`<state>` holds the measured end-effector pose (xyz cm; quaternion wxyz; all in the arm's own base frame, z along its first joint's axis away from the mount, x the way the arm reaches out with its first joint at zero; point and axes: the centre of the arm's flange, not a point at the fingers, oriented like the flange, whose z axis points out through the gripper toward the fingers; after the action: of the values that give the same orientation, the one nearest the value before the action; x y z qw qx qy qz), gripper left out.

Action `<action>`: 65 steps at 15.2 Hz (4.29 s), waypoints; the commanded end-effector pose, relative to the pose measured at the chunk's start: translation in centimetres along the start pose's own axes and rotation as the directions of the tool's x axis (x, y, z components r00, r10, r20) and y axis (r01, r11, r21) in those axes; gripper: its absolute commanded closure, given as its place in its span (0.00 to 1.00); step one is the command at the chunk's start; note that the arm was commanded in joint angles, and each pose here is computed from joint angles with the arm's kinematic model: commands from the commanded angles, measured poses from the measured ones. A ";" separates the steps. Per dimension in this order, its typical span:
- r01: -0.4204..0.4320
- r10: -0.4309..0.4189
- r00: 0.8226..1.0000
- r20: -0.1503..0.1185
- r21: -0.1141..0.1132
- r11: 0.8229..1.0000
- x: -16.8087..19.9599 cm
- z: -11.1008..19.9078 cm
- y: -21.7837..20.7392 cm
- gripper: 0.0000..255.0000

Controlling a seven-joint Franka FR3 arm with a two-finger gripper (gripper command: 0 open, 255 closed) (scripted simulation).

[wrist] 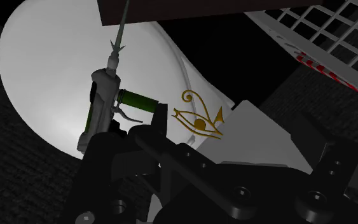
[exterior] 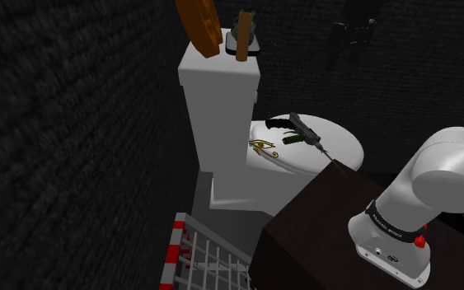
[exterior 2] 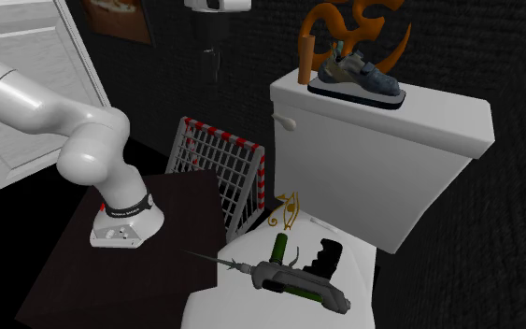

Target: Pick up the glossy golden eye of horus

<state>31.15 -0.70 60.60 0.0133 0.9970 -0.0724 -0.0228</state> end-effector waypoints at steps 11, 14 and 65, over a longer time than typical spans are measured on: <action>0.300 -0.295 0.953 -0.072 0.059 0.952 4.3 11.7 4.6 0.00; 0.386 -0.379 0.920 -0.096 0.072 0.920 6.0 15.2 5.6 0.00; 0.879 -0.832 0.472 -0.292 0.091 0.467 21.0 39.3 4.9 1.00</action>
<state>49.28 -9.53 19.80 -0.1082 0.8881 0.4387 0.0843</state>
